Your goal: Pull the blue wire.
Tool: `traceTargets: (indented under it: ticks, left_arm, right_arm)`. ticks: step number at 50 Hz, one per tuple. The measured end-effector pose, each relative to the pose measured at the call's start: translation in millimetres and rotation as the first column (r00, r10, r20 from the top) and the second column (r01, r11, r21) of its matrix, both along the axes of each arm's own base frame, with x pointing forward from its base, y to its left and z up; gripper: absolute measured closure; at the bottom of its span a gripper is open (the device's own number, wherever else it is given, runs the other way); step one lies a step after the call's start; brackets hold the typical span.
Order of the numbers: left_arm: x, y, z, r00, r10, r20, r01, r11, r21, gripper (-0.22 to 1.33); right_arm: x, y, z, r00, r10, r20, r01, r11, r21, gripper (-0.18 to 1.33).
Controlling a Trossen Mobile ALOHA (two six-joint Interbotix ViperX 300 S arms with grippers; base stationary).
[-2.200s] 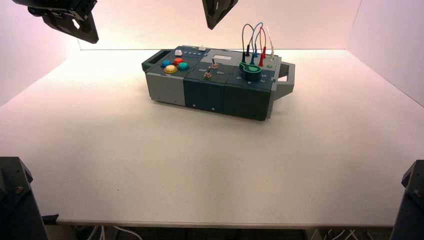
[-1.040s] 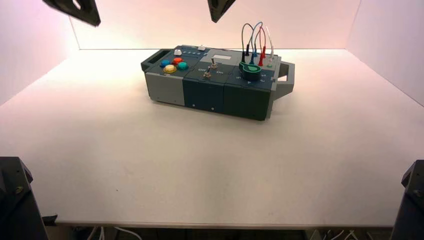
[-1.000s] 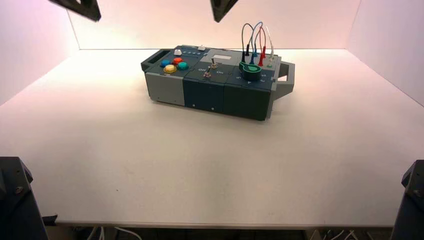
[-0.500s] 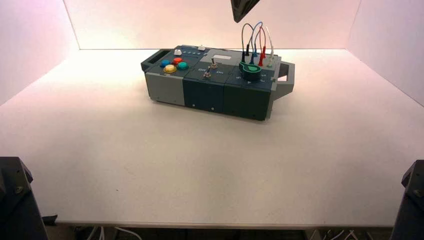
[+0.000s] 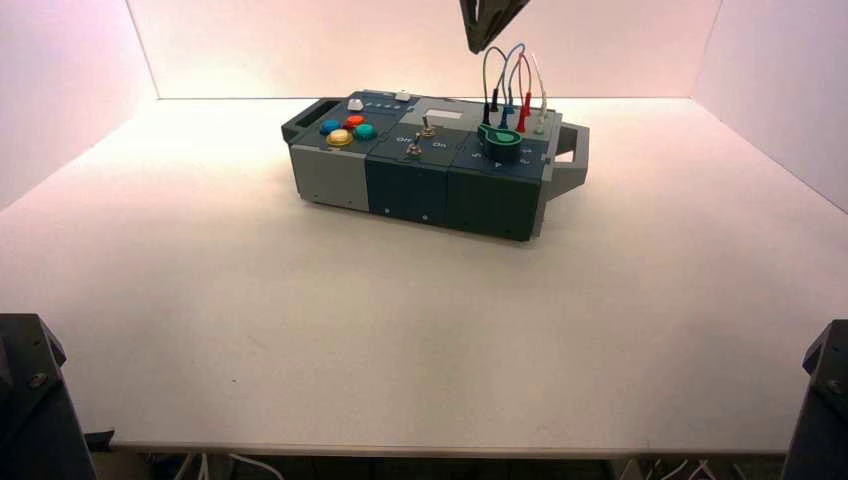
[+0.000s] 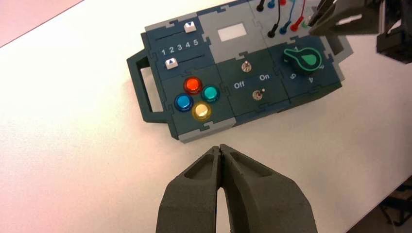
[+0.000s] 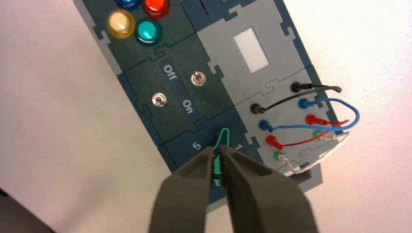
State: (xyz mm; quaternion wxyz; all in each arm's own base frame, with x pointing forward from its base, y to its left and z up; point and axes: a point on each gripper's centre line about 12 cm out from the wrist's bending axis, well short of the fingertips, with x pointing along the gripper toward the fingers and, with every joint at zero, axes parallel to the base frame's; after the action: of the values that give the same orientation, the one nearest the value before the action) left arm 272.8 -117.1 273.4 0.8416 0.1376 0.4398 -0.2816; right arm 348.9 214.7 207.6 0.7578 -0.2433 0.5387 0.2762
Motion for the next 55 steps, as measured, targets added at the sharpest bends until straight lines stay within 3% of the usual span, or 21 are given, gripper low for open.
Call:
traceTargets:
  ticks: [11,24,39,46,55]
  left_arm:
    - [1.7,-1.1,3.2,1.000,0.003,0.008,-0.003,1.000,-0.010,1.28]
    - [3.2,-2.2,5.6,1.000,0.002,0.013,-0.002,1.000,-0.013,1.28]
    - [7.5,-3.2,-0.1,1.000,0.003,-0.006,-0.004,1.000,-0.007,1.28]
    - [11.8,-4.7,-2.4,1.000,0.004,-0.015,-0.004,1.000,-0.004,1.28]
    - [16.2,-6.6,-1.6,1.000,0.002,-0.013,-0.002,1.000,-0.004,1.28]
  right_arm:
    - [-1.8,-6.2,-7.8,1.000,0.016,0.001,-0.016,0.999,-0.050,0.88]
    - [0.3,-15.1,-12.1,0.999,0.022,0.023,-0.019,0.993,-0.116,0.77]
    - [2.8,-17.7,-14.0,0.999,0.031,0.037,-0.025,0.989,-0.147,0.75]
    - [7.5,-23.0,-19.2,0.999,0.022,0.036,-0.016,0.987,-0.163,0.51]
    - [15.7,-30.2,-26.0,0.999,0.002,0.045,0.006,0.988,-0.156,0.52]
